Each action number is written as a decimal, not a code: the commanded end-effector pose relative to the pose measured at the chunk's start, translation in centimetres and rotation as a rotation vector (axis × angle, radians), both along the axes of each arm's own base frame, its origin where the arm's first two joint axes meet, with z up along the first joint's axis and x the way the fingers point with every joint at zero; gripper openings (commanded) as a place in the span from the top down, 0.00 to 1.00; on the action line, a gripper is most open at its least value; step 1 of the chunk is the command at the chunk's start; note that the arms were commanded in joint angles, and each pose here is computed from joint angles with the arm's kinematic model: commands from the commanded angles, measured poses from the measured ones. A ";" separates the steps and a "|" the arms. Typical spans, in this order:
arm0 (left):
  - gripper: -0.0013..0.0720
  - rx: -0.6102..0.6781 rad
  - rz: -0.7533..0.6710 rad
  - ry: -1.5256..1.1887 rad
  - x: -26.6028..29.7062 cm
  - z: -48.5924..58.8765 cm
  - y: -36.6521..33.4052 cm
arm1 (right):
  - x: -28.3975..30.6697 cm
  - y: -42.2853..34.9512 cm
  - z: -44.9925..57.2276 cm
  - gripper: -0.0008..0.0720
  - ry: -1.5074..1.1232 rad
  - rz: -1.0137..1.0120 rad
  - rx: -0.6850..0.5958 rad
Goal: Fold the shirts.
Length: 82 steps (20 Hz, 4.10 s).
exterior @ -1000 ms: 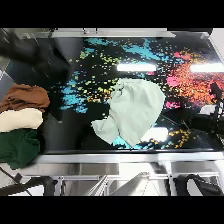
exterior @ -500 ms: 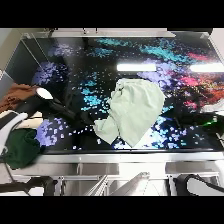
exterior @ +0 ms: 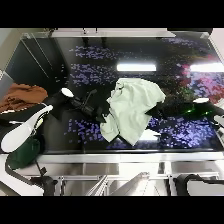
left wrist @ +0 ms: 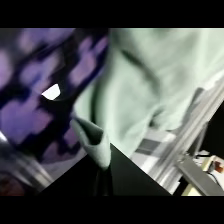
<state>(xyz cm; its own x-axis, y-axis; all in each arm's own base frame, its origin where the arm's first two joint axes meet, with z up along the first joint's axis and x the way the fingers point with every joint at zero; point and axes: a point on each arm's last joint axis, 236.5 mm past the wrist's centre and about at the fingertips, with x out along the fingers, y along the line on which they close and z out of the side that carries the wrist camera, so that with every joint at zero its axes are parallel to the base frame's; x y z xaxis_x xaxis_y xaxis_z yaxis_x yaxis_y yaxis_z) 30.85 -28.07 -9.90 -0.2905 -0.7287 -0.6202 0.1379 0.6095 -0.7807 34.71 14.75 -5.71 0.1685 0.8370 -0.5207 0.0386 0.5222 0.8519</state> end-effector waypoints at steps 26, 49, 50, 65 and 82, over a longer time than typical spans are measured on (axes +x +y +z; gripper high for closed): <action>0.52 0.075 0.230 -0.510 8.5 17.9 8.1 | 5.4 11.1 11.8 0.34 -0.343 0.319 0.004; 0.52 0.151 0.214 -0.040 8.3 -1.9 11.0 | -2.4 10.6 -5.5 0.57 0.217 -0.041 0.048; 0.53 0.147 0.198 -0.050 8.8 -1.9 10.5 | -2.0 10.9 -4.9 0.79 0.212 -0.036 0.073; 0.96 -0.186 0.278 -1.250 3.3 50.1 10.6 | -8.9 7.8 38.4 0.96 -0.885 0.243 0.260; 0.95 0.185 0.415 -0.945 17.3 30.2 16.6 | 5.7 3.4 23.9 0.96 -0.687 0.031 -0.246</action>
<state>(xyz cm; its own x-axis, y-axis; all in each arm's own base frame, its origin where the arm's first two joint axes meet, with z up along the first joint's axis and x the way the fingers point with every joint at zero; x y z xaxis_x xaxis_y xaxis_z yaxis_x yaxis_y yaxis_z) 42.56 -11.40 31.38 0.7468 -0.5188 -0.4161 0.4592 0.8549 -0.2416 33.93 20.60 28.59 0.4656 0.8380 -0.2845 -0.6869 0.5449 0.4809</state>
